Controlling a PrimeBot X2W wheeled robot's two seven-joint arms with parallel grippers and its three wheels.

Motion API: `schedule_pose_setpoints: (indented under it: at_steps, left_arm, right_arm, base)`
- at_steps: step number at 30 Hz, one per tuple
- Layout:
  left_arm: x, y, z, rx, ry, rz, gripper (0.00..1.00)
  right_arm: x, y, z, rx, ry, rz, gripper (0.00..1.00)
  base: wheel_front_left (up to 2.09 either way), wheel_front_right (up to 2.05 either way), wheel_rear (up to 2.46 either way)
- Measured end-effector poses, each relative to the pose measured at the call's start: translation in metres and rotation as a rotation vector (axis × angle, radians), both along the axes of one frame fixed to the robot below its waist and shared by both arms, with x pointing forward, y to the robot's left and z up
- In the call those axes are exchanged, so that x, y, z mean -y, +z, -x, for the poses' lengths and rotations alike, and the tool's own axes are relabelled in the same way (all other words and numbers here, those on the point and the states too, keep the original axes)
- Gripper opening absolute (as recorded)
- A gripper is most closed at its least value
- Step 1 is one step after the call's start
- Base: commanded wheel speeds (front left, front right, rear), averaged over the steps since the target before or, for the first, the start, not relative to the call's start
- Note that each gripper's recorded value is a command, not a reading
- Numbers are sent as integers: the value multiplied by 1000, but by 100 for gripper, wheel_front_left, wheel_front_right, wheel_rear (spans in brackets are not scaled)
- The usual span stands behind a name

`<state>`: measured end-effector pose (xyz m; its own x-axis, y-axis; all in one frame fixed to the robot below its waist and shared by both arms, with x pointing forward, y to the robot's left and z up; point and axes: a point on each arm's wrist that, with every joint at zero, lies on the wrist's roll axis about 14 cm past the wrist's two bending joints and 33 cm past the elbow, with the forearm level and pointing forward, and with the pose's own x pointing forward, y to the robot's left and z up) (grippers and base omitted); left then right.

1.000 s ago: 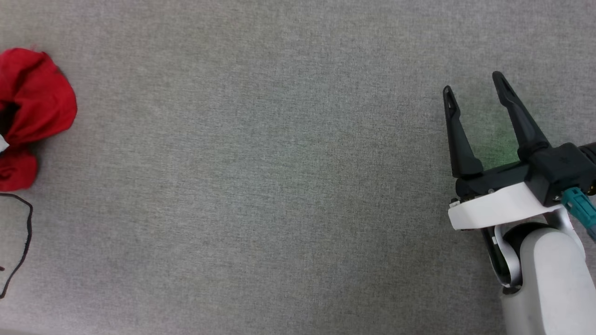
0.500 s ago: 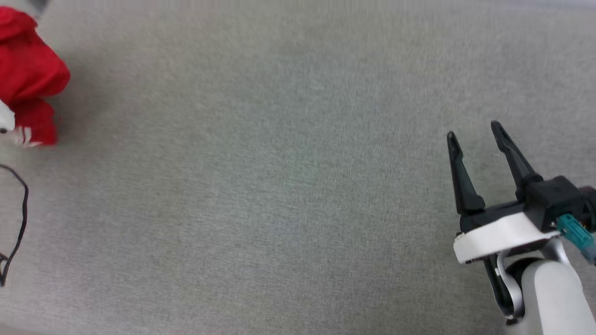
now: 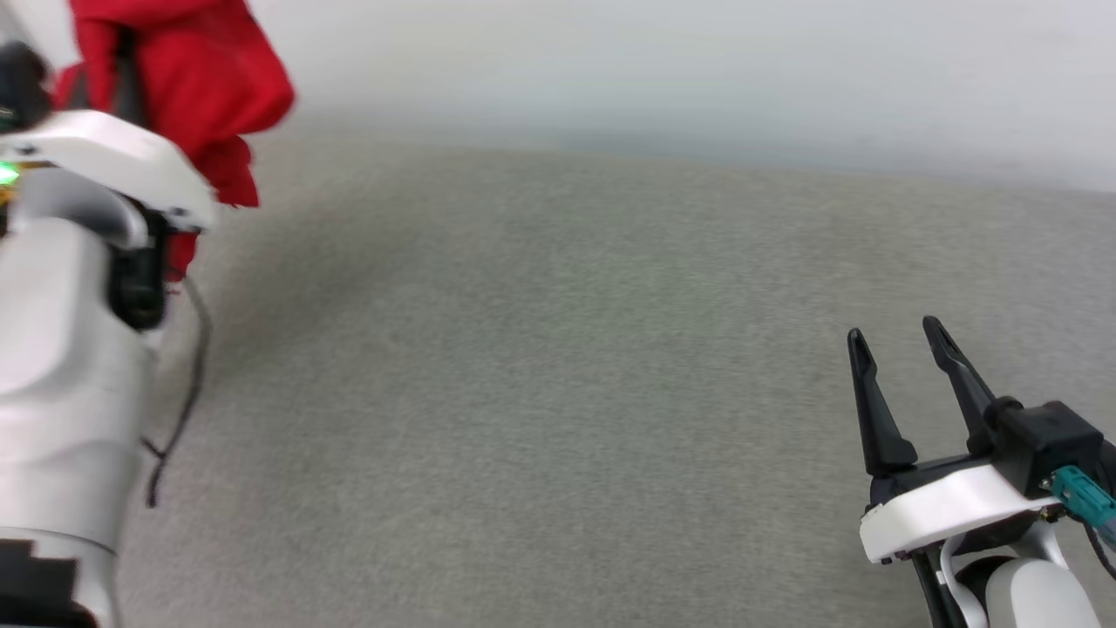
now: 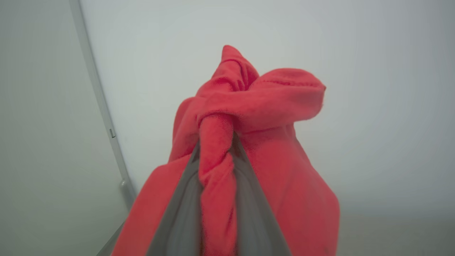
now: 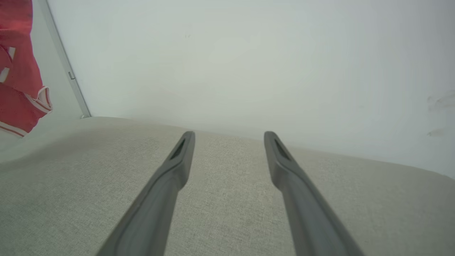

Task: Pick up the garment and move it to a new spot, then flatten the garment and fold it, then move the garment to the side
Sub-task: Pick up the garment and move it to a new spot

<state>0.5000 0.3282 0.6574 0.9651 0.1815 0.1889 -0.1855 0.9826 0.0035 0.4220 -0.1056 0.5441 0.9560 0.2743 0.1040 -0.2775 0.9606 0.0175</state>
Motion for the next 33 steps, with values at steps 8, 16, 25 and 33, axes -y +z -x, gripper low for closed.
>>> schedule_pose_setpoints:
  at_steps: [8, 16, 25, 33]
  left_arm:
    - [173, -14, -8, 29, -382, 58, 0]
    - [323, -75, 33, -109, -745, 138, 0]
    - [360, -207, 83, -470, -840, 196, 95]
    - [349, -184, 82, -321, -810, 182, 100]
  right_arm:
    - [50, 6, 34, -1, -135, -5, 100]
    - [91, 5, 55, -10, -259, -8, 100]
    - [101, -22, 46, -84, -290, -7, 100]
    - [90, -21, 35, -74, -253, -14, 100]
  base:
    - [0, 0, 0]
    - [0, 0, 0]
    - [0, 0, 0]
    - [0, 0, 0]
